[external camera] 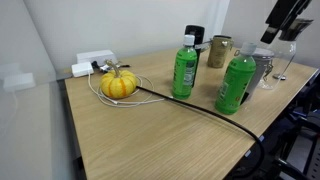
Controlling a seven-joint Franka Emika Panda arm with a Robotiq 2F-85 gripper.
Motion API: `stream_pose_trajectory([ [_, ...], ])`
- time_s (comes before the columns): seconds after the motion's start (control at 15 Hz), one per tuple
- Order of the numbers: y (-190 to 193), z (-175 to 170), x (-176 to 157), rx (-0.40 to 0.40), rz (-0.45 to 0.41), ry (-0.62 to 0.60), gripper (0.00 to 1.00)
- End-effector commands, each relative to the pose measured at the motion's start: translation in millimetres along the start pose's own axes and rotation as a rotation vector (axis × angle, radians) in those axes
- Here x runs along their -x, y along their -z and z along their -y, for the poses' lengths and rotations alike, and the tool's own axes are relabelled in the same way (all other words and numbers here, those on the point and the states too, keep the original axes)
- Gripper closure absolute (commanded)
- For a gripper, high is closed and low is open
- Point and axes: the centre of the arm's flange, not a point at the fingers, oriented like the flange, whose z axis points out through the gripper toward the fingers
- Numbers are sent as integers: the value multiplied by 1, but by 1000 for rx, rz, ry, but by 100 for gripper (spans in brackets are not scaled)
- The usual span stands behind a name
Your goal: Move a green bottle to the right side of the table
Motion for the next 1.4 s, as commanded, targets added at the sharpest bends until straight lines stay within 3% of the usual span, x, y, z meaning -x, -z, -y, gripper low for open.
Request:
stream_pose_trajectory([
  [0.0,0,0,0,0,0,0,0],
  [0.47,18,7,7,-76,80,106,0],
  [0.87,2,16,-13,-118,-9,198,0],
  [1.33,-30,31,-34,-176,15,305,0],
])
